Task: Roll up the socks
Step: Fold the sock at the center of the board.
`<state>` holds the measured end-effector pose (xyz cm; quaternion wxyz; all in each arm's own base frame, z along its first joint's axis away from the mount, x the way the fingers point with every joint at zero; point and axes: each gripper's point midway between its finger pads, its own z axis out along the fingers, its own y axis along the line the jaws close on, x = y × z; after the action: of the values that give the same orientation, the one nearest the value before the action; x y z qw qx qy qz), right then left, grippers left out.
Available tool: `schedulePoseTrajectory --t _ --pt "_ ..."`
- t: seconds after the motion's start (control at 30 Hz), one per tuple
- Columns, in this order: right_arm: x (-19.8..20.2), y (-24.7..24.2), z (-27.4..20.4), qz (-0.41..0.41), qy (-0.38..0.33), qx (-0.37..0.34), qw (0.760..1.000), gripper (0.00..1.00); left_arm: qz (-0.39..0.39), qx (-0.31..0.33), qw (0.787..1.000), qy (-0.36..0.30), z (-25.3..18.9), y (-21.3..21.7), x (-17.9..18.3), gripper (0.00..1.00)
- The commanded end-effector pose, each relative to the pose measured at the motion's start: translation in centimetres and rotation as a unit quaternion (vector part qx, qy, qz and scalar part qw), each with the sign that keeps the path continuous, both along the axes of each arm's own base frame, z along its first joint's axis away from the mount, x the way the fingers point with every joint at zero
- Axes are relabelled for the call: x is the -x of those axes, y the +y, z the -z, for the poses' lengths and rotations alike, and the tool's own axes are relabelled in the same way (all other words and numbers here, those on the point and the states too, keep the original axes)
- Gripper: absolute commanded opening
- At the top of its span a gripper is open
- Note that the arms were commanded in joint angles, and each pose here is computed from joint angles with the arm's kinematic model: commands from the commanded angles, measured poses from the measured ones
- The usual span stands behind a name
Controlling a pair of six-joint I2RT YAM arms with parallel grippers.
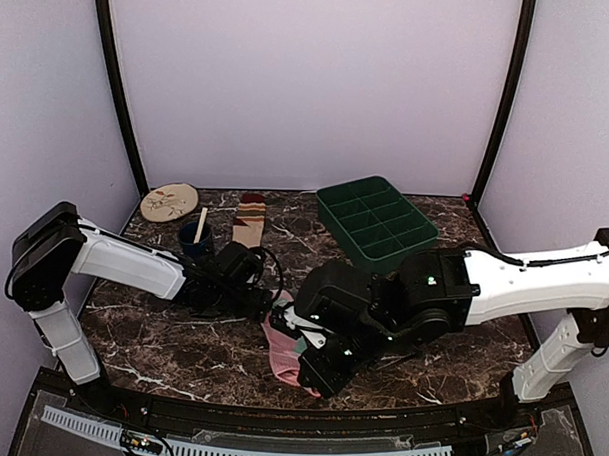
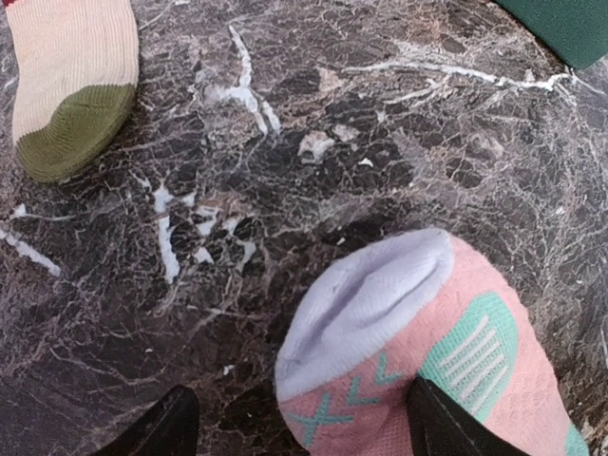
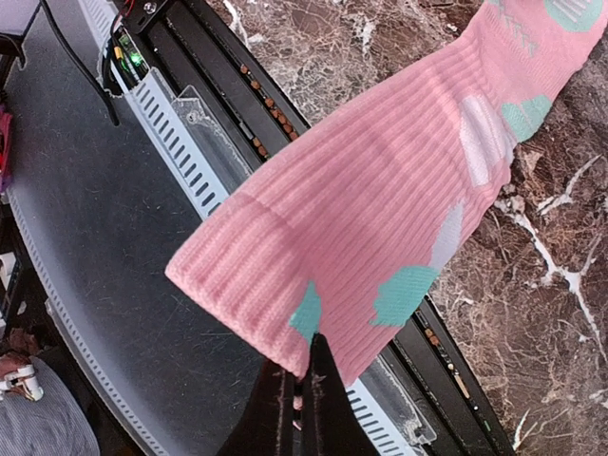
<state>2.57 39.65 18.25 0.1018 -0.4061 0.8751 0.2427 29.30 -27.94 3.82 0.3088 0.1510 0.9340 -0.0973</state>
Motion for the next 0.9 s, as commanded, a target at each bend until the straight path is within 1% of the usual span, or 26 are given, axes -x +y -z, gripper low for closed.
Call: schedulePoseTrajectory --t 0.0,0.23,0.4,0.5,0.7,0.87 --pt "-0.3 0.2 0.2 -0.017 -0.028 0.027 0.999 0.0 0.0 0.003 1.0 0.022 1.5 -0.4 0.4 0.77" --pt "-2.7 0.0 0.2 -0.02 -0.083 0.067 0.994 0.0 -0.007 -0.005 0.999 0.053 3.3 0.9 2.0 0.77" --pt "-6.2 -0.1 -1.0 -0.003 -0.138 0.079 0.987 0.0 -0.01 -0.009 0.998 0.061 3.6 1.7 2.7 0.77" --pt "-8.3 0.2 -1.3 0.003 -0.16 0.081 0.984 0.0 -0.012 -0.008 0.998 0.066 3.8 1.9 3.1 0.77" --pt "-11.4 0.6 -0.7 -0.001 -0.201 0.102 0.974 0.0 -0.023 0.006 0.997 0.075 3.9 2.3 3.7 0.77" --pt "-13.8 1.2 -0.1 0.006 -0.231 0.103 0.967 0.0 -0.03 0.012 0.996 0.077 4.0 2.8 4.3 0.77"
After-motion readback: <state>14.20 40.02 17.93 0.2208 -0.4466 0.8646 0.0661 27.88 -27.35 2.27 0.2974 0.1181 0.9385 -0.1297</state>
